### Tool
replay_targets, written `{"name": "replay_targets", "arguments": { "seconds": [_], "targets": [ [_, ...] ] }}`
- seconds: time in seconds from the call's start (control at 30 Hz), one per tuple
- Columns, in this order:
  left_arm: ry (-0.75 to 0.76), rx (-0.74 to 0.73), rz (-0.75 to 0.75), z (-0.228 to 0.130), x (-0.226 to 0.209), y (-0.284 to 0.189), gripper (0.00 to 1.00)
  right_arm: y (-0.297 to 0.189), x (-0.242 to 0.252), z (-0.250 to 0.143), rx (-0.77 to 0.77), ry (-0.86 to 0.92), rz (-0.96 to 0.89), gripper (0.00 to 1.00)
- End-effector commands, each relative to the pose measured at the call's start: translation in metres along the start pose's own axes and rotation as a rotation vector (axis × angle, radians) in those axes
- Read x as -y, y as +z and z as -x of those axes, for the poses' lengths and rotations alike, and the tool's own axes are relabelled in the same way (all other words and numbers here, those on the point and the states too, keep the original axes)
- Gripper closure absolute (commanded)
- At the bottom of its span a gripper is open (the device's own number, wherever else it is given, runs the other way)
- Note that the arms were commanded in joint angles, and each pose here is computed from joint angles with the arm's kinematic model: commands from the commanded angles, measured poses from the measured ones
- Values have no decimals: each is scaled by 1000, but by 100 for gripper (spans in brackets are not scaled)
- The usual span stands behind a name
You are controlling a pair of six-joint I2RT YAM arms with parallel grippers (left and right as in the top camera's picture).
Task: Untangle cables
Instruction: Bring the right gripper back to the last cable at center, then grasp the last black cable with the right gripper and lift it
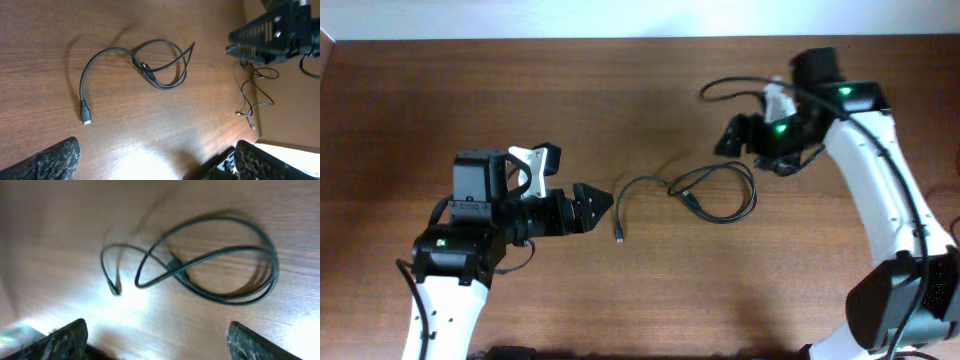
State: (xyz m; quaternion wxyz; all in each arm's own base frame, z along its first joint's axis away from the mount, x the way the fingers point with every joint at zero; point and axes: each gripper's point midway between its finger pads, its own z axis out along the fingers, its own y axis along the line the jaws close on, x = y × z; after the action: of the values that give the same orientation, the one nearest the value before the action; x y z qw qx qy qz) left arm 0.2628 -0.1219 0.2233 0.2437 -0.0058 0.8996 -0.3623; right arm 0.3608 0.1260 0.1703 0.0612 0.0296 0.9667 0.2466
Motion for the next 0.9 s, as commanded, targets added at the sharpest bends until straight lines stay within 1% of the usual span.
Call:
{"name": "replay_targets", "arguments": {
  "seconds": [0.0,0.03,0.07,0.13,0.17,0.2,0.23,0.3,0.33,0.4,0.43,0.5,0.57,0.6,0.63,0.67,0.7,0.73,0.77,0.8,0.83,0.87],
  "targets": [
    [1,0,-9,0,3,-2,1,11,12,-19,-56,-148,-205,11],
    [0,0,-10,0,3,-2,1,14,9,-24,-68,-166,-221,11],
    [0,0,-10,0,3,-2,1,20,5,-29,-80,-140,-222,12],
    [0,-1,-10,0,3,-2,1,44,9,-38,-74,42,-229,12],
    [-1,-2,-10,0,3,-2,1,54,11,-40,-69,83,-226,12],
    [-8,-10,-7,-2,2,-2,1,66,13,-42,-63,148,-200,7],
    [-10,-12,-6,-3,2,-2,1,71,9,-42,-67,167,-165,1],
    [-10,-12,-6,-3,2,-2,1,78,-18,-34,-56,139,-7,1],
    [-10,-12,-6,-3,2,-2,1,78,-22,-26,-25,129,12,1],
    [-10,-12,-6,-3,2,-2,1,79,-22,-19,5,187,5,9],
    [-11,-14,-6,-3,2,-2,1,78,-16,-15,29,233,-29,16],
    [-13,-15,-5,-4,2,-2,1,78,-7,-12,59,313,-78,18],
    [-12,-15,-5,-4,2,-2,1,79,-6,-12,63,388,-75,18],
    [-12,-15,-5,-4,2,-2,1,81,-6,-10,73,395,-68,19],
    [-12,-15,-5,-4,2,-2,1,84,-6,-9,81,390,-61,27],
    [-12,-15,-5,-4,2,-2,1,88,-7,-8,89,379,-53,37],
    [-12,-15,-5,-4,2,-2,1,93,-9,-7,104,363,-43,37],
    [-12,-15,-5,-4,2,-2,1,100,-14,-4,126,338,-26,43],
    [-13,-15,-5,-4,2,-2,1,103,-16,-3,139,325,-17,46],
    [-13,-15,-5,-4,2,-2,1,105,-18,-1,155,312,-11,46],
    [-13,-15,-5,-4,2,-2,1,107,-21,2,173,296,-11,58],
    [-13,-16,-6,-4,2,-2,1,107,-23,4,184,288,-4,63]
  ]
}}
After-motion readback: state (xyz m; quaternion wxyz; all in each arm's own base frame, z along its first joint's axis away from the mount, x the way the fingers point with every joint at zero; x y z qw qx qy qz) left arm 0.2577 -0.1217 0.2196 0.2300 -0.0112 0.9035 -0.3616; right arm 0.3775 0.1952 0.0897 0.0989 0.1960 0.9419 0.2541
